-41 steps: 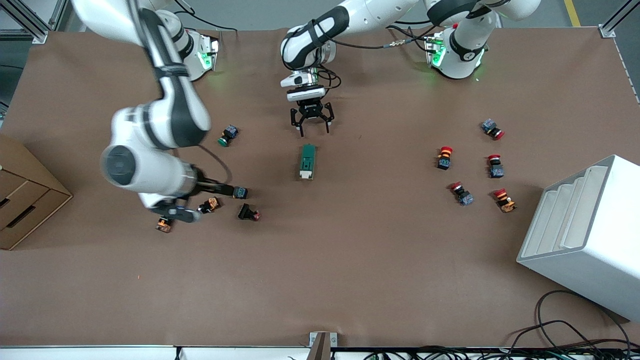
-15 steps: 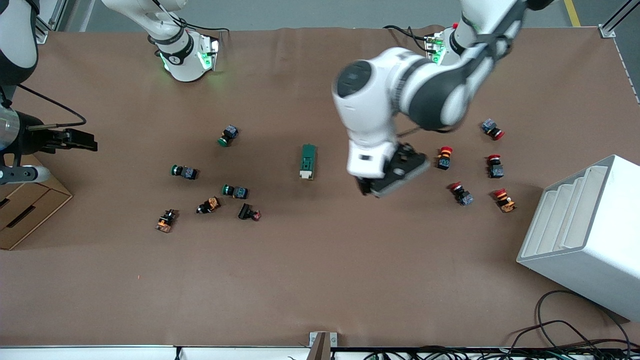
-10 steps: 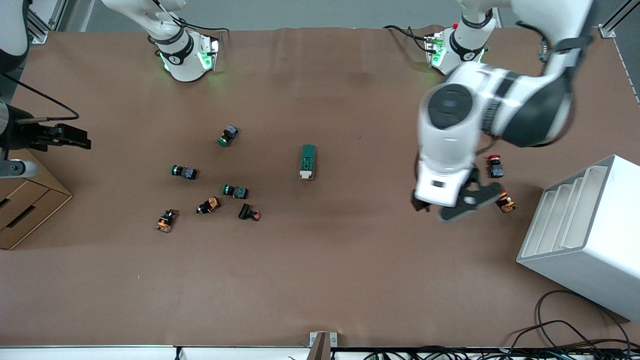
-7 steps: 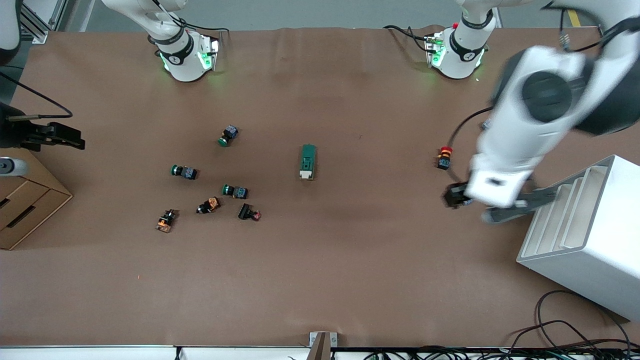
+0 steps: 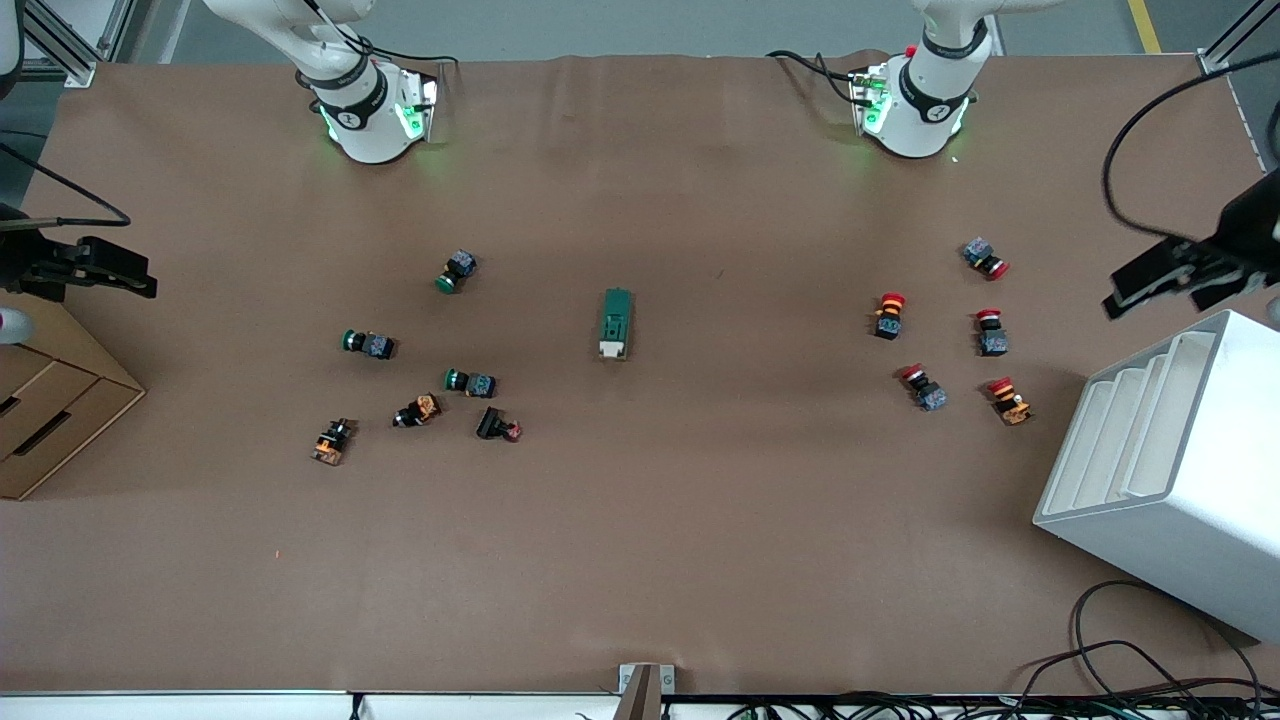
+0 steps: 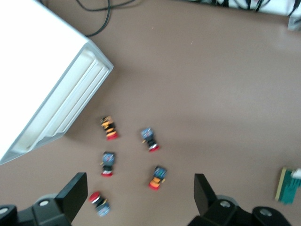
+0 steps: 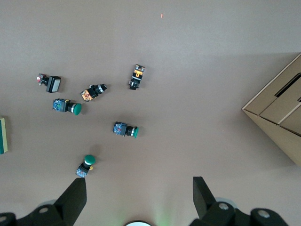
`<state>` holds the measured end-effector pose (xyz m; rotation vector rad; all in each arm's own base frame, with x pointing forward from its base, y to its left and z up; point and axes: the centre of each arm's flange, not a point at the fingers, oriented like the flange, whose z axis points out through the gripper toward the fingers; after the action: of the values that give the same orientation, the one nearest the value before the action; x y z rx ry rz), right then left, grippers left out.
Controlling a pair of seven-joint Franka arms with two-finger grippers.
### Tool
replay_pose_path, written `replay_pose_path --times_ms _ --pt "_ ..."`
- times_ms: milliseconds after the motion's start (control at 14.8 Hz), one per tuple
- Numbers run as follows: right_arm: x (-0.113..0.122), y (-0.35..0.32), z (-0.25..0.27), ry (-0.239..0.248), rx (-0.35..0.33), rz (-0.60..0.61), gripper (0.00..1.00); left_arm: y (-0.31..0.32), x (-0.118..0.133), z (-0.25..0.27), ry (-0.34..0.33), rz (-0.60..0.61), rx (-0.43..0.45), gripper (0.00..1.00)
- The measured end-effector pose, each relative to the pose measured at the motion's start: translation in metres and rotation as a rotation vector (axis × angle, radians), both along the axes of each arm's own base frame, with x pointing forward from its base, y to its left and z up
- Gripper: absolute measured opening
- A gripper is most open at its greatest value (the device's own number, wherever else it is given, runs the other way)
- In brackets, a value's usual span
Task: Close load switch with both arms
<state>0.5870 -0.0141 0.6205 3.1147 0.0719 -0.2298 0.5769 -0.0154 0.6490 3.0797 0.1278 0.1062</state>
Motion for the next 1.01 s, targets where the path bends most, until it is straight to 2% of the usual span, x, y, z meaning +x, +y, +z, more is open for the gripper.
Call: replay_pose_path --times_ms 202,337,606,808,1010 --pt "-0.005 -0.001 -0.003 0.041 0.001 -0.004 1.00 0.025 -0.019 0.015 0.011 -0.083 0.013 1.00" --pt "-0.005 -0.002 -0.003 0.043 0.000 -0.006 1.00 0.040 -0.029 0.020 0.020 -0.126 0.017 1.00" --pt "-0.007 -0.003 0.001 0.041 -0.005 -0.038 1.00 0.039 -0.055 0.022 0.039 -0.124 0.014 1.00" --pt "-0.016 0.000 0.014 0.037 -0.013 -0.091 1.00 0.026 -0.073 0.018 0.057 -0.116 0.012 1.00" --pt "-0.027 0.001 0.029 0.018 -0.012 -0.096 1.00 0.000 -0.080 0.016 0.064 -0.129 0.017 1.00"
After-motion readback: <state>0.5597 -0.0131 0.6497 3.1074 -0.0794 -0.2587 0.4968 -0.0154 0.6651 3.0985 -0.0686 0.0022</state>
